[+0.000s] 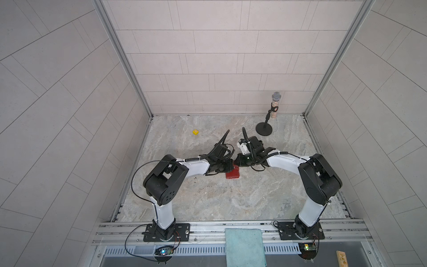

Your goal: Put the credit cards into the card holder

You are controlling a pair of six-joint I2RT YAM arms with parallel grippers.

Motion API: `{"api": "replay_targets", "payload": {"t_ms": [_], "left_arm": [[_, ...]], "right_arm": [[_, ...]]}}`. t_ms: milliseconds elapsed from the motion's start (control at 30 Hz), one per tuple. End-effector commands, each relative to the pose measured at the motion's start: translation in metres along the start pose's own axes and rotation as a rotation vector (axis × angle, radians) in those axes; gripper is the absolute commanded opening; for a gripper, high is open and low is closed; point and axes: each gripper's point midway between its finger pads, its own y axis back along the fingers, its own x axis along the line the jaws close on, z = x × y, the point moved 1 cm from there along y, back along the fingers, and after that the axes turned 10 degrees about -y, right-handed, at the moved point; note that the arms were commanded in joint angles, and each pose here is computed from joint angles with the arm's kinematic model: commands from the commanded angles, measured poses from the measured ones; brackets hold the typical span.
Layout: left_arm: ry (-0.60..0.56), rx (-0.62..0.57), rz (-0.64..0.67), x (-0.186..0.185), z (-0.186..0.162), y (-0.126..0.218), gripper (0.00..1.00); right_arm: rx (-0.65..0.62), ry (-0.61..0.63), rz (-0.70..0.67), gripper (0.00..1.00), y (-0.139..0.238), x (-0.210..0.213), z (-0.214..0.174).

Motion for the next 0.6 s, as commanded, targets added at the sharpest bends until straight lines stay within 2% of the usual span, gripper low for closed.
{"api": "replay_targets", "payload": {"t_ms": [0, 267, 567], "left_arm": [[-0.01, -0.002, 0.034, 0.006, 0.002, -0.003, 0.0], [-0.005, 0.017, 0.009, 0.003, -0.001, -0.006, 0.0], [0.009, 0.027, -0.053, -0.007, -0.003, -0.006, 0.0]], "right_arm": [[0.053, 0.011, 0.002, 0.12, -0.004, -0.002, -0.014], [0.093, 0.015, -0.013, 0.12, -0.013, -0.005, -0.022], [0.084, 0.003, -0.071, 0.12, -0.017, -0.015, -0.021]]}}
